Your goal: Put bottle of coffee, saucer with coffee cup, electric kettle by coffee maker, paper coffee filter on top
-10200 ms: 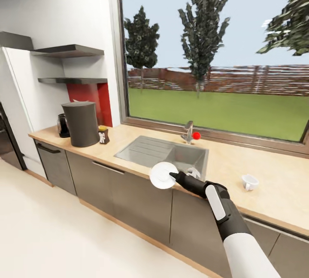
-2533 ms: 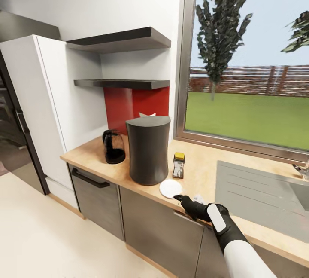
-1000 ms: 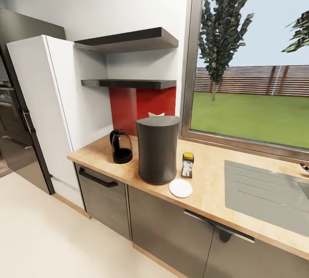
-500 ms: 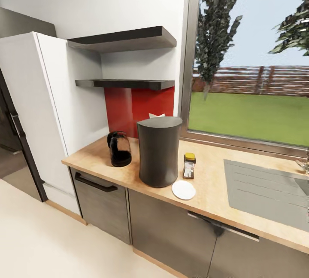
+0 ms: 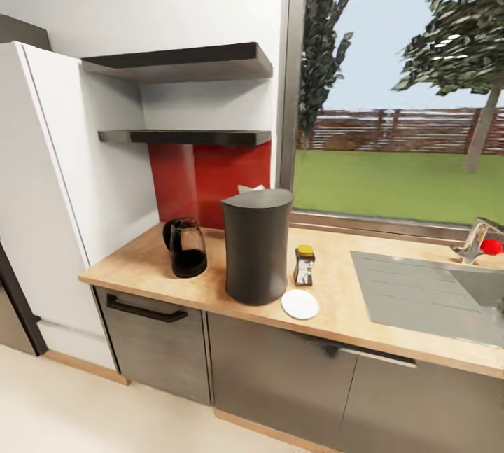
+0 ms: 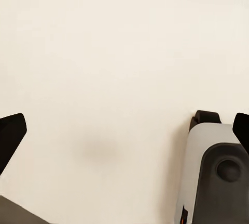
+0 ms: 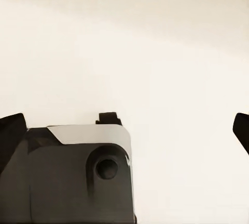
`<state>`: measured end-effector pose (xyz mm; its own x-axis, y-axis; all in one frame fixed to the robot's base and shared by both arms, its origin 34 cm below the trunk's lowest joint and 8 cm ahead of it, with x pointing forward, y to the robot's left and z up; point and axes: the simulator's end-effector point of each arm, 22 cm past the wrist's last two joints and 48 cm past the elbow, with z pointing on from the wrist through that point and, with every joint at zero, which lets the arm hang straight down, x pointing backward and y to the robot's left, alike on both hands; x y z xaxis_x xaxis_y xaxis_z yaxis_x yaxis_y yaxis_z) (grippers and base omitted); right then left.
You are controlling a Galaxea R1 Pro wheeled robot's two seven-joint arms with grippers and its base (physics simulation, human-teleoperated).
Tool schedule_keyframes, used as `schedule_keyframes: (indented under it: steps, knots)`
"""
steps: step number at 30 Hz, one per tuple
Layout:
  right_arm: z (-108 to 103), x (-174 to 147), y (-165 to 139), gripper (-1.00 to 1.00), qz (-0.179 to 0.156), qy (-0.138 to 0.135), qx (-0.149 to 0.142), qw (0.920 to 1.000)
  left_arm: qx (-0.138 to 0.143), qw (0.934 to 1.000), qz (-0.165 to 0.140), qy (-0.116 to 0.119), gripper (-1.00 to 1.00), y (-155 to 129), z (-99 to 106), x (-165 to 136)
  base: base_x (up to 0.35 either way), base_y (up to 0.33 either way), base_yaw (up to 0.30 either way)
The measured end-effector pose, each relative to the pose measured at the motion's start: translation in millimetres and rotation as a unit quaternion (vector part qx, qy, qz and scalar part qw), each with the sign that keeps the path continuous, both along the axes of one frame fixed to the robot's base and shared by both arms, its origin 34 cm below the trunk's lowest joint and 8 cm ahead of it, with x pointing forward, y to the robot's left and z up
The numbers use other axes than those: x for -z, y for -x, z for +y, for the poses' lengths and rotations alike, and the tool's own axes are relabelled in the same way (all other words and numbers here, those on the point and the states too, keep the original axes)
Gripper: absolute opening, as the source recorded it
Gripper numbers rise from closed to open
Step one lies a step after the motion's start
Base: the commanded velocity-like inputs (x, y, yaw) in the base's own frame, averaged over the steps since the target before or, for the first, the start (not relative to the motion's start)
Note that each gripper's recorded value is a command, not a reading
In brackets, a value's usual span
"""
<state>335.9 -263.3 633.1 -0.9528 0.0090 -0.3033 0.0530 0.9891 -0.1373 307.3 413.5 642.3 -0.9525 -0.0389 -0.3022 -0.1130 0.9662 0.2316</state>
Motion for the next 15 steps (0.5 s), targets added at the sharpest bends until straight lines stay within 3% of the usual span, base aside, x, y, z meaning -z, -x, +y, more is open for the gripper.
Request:
schedule_keyframes:
  steps: [4, 7, 15]
  knots:
    - [1.9, 0.8, 2.5, 1.0, 0.002, -0.002, 0.001, 1.0, 0.001, 1.0, -0.004, 0.0, 1.0, -1.7, -1.3, -0.3, 0.0, 0.339, -0.293]
    - [3.8, 1.2, 3.0, 1.0, 0.002, -0.006, 0.0, 1.0, 0.005, 0.9997, -0.023, -0.002, 1.0, -13.8, 0.7, -4.4, 0.022, 0.339, -0.293]
    - [8.0, 3.2, 7.6, 1.0, 0.005, -0.019, -0.005, 0.9998, 0.008, 0.9996, -0.028, -0.001, 1.0, -17.7, 0.1, -5.5, 0.095, 0.34, -0.293]
